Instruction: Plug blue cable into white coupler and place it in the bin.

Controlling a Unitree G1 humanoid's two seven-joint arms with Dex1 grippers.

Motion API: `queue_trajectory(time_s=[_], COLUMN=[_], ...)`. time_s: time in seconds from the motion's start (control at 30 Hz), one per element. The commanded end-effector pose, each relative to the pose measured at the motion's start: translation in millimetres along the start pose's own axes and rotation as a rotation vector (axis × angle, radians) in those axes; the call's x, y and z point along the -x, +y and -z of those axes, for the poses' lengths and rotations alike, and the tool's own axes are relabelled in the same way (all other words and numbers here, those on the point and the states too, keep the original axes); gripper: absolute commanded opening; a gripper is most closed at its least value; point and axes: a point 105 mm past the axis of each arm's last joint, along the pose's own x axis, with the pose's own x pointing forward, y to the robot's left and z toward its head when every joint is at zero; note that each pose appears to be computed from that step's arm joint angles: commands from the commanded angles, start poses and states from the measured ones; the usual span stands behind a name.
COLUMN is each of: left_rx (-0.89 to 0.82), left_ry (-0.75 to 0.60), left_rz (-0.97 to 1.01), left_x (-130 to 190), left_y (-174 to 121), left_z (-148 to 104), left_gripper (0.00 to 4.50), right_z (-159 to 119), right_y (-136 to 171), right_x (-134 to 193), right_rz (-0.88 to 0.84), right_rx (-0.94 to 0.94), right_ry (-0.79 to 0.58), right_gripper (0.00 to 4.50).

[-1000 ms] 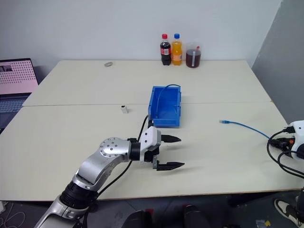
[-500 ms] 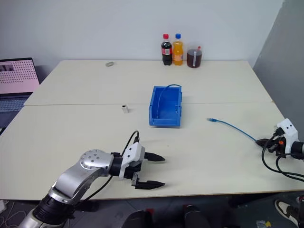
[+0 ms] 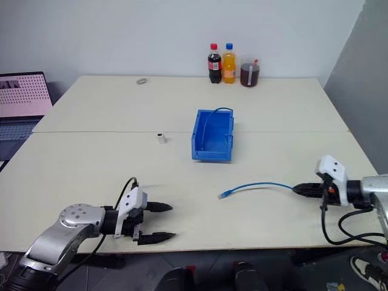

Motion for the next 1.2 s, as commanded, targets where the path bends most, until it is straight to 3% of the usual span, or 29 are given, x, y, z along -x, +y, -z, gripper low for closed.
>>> queue_trajectory(time_s=[0.03, 0.27, 0.57, 0.7, 0.9, 1.1, 1.13, 1.2], left_rx=[-0.020, 0.019, -0.002, -0.018, -0.050, -0.075, -0.075, -0.080], left_ry=[-0.030, 0.001, -0.007, -0.019, -0.042, -0.069, -0.059, -0.052], left_rz=[-0.065, -0.174, -0.216, -0.203, -0.175, -0.127, -0.122, -0.118], left_x=[11.0, 34.4, 36.7, 29.9, 16.4, -7.1, -11.3, -20.4], left_y=[10.3, 22.4, 33.9, 35.5, 36.9, 28.6, 27.0, 24.6], left_z=[-5.5, 13.8, 16.0, 13.1, 4.0, -11.9, -11.4, -11.7], left_gripper=[4.50, 4.50, 4.50, 4.50, 4.50, 4.50, 4.50, 4.50], right_z=[-20.2, -30.5, -25.2, -24.0, -24.4, -38.4, -43.1, -50.5], right_y=[4.7, 20.6, 12.8, 11.1, 16.3, 45.1, 48.2, 53.7], right_x=[-30.7, -70.3, -80.2, -77.0, -63.1, -42.7, -43.4, -46.5], right_rz=[-0.003, -0.045, -0.032, -0.030, -0.062, -0.156, -0.153, -0.140], right_rx=[0.052, 0.064, 0.123, 0.133, 0.139, 0.075, 0.074, 0.074], right_ry=[-0.073, -0.139, -0.082, -0.084, -0.074, -0.099, -0.117, -0.143], right_gripper=[0.02, 0.02, 0.02, 0.77, 2.30, 3.80, 4.01, 4.01])
